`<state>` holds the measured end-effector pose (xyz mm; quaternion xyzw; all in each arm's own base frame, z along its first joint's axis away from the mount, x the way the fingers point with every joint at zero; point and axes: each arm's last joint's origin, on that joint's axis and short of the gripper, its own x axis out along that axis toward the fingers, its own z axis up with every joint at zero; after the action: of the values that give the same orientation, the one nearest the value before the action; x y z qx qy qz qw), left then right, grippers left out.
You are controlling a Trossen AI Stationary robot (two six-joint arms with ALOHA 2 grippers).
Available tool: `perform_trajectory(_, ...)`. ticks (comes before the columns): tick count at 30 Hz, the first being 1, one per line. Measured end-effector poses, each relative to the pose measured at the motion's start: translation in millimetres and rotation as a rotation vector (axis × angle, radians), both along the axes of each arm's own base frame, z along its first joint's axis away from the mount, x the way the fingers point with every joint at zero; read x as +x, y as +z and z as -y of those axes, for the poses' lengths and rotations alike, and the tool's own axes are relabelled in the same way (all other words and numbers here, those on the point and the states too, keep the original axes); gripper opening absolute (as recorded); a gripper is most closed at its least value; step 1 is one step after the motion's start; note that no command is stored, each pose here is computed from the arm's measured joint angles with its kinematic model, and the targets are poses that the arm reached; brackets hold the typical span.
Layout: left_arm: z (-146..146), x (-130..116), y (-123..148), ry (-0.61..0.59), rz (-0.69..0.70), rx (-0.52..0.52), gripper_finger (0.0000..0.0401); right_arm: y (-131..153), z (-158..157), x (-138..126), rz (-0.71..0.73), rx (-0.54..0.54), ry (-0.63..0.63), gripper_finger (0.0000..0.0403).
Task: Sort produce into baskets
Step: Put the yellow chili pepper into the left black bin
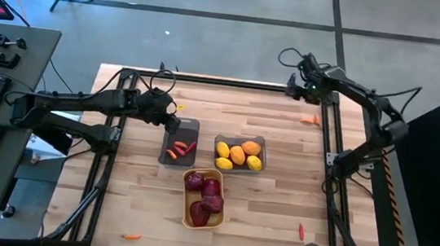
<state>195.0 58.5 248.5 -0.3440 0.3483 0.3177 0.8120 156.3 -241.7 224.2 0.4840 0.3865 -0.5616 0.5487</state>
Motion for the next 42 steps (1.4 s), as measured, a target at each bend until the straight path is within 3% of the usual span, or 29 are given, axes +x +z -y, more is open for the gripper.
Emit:
perform_trajectory(5, 0.1, 0.1, 0.0, 0.000, 0.000, 0.002, 0.0168, -12.4, -1.4, -9.3, -0.022, 0.008, -0.174, 0.0176)
perform_trajectory(12, -0.5, -0.2, 0.1, -0.019, -0.017, 0.042, 0.0168, -53.5, -25.3, -14.8, -0.015, 0.070, -0.561, 0.0158)
perform_trajectory(21, -0.7, -0.2, 0.1, -0.010, -0.016, 0.041, 0.0168, -85.5, -42.9, -16.4, 0.058, 0.042, -0.771, 0.0156)
perform_trajectory(30, -2.9, -1.0, 0.5, 0.035, -0.037, 0.108, 0.0168, -87.3, -42.1, -19.5, 0.041, 0.005, -0.787, 0.0147)
perform_trajectory(33, -3.4, -1.3, 0.6, 0.046, -0.042, 0.125, 0.0168, -87.8, -41.6, -21.7, 0.027, 0.008, -0.769, 0.0114)
perform_trajectory(38, -3.5, -0.7, 1.0, 0.027, -0.042, 0.137, 0.0168, -88.3, -41.2, -21.9, -0.006, -0.016, -0.698, 0.0018)
perform_trajectory(42, -0.5, -2.3, 5.7, -0.065, -0.005, 0.113, 0.0168, -87.5, -41.4, -13.7, -0.001, -0.046, -0.585, 0.0013)
